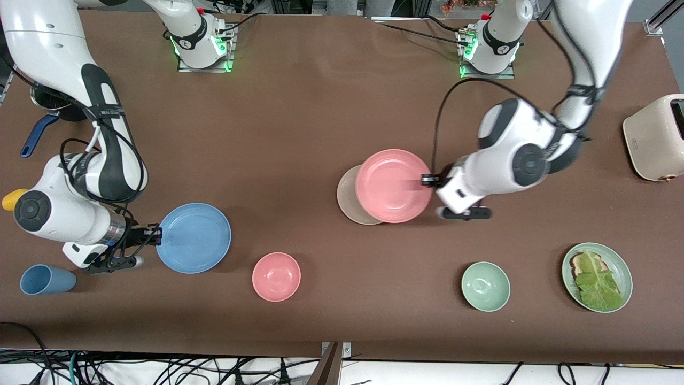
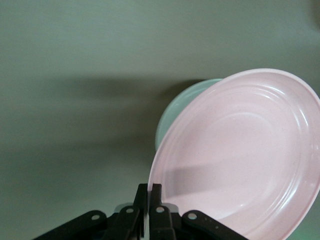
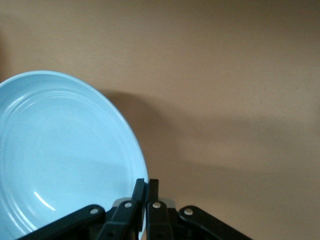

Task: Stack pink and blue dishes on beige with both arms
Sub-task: 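Carry the pink plate onto the beige plate and open the left gripper, then carry the blue plate onto the pink plate while the left gripper withdraws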

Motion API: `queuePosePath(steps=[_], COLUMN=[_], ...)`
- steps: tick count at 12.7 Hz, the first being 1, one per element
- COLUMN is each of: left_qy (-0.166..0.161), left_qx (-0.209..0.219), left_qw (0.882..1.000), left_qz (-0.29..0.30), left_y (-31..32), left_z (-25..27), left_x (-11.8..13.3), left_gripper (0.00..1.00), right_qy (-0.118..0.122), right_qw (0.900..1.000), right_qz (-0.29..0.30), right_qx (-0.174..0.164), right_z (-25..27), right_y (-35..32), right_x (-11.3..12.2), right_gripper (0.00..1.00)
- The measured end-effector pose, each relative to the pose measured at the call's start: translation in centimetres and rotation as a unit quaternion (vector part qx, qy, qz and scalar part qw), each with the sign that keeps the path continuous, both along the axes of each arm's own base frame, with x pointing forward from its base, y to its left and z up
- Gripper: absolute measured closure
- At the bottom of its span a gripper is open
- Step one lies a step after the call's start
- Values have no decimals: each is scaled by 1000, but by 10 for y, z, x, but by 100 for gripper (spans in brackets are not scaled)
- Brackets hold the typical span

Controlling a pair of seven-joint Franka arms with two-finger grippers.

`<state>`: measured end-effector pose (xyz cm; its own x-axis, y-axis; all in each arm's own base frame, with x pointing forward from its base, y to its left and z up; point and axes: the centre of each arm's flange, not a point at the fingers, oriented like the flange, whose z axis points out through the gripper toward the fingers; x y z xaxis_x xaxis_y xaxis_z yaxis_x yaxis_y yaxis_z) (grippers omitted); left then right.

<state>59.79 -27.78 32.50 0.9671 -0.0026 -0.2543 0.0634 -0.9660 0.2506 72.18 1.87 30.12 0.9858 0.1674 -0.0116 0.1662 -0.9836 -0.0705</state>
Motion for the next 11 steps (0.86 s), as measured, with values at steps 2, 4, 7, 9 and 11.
queuePosePath(steps=[2,4,7,9,11], left_qy=[11,29,37,25,18], left_qx=[-4,0,13,25,26], left_qw=[1000,999,999,999,999], left_qz=[-14,-19,-23,-34,-32], left_y=[-32,-39,-32,-29,-26], left_z=[-37,-67,-92,-91,-87], left_x=[-10,-15,-12,-8,-3], left_gripper=[95,95,95,78,56], right_qy=[13,20,24,28,30], right_qw=[1000,1000,999,998,997], right_qz=[3,-4,-27,-49,-72], right_qx=[1,0,-3,-5,-7], right_z=[24,46,58,57,57], right_y=[15,38,90,115,126], right_x=[3,4,1,-4,-6], right_gripper=[96,96,96,96,96])
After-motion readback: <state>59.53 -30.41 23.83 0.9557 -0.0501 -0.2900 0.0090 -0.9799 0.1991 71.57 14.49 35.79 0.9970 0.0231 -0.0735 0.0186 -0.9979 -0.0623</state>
